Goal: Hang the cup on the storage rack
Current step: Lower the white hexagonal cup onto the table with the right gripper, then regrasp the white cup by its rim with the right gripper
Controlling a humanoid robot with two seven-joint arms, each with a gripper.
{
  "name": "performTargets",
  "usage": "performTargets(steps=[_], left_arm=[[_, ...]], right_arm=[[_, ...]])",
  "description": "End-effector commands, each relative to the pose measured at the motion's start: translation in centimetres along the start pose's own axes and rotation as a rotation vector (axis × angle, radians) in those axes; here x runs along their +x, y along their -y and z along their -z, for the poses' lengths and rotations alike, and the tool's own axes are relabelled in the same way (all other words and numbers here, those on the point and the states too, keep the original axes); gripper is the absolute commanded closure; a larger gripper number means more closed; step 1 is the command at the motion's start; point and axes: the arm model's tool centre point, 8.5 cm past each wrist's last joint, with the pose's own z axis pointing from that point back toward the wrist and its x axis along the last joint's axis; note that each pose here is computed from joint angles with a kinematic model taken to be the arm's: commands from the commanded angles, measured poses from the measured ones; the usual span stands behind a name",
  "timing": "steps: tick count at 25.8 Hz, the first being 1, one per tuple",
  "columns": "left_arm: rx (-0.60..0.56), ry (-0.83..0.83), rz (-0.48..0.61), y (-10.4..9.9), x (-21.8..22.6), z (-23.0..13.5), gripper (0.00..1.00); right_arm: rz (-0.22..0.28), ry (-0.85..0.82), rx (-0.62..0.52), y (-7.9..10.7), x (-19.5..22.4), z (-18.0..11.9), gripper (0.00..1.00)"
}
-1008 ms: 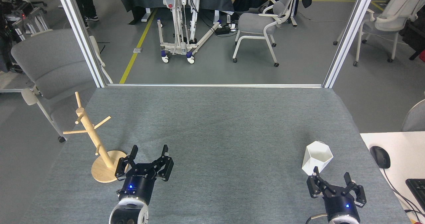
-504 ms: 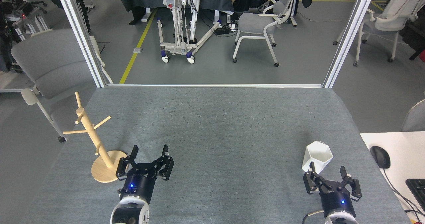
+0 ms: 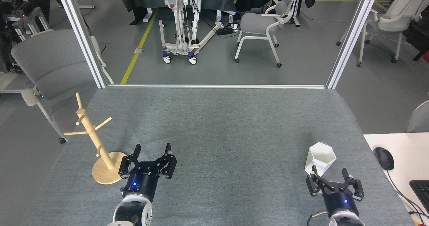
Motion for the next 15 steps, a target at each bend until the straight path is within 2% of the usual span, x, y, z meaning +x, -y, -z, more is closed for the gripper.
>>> performTargets(steps=[1, 15], left_arm=[[0.005, 0.002, 0.001, -0.2, 0.0, 0.2, 0.01], [0.002, 0.002, 0.0, -0.2, 0.1, 0.2, 0.01]], right_arm=[[-0.002, 0.004, 0.004, 0.1, 0.2, 0.3, 0.01], [0.015, -0.004, 0.028, 1.0, 0.7, 3.6, 0.01]])
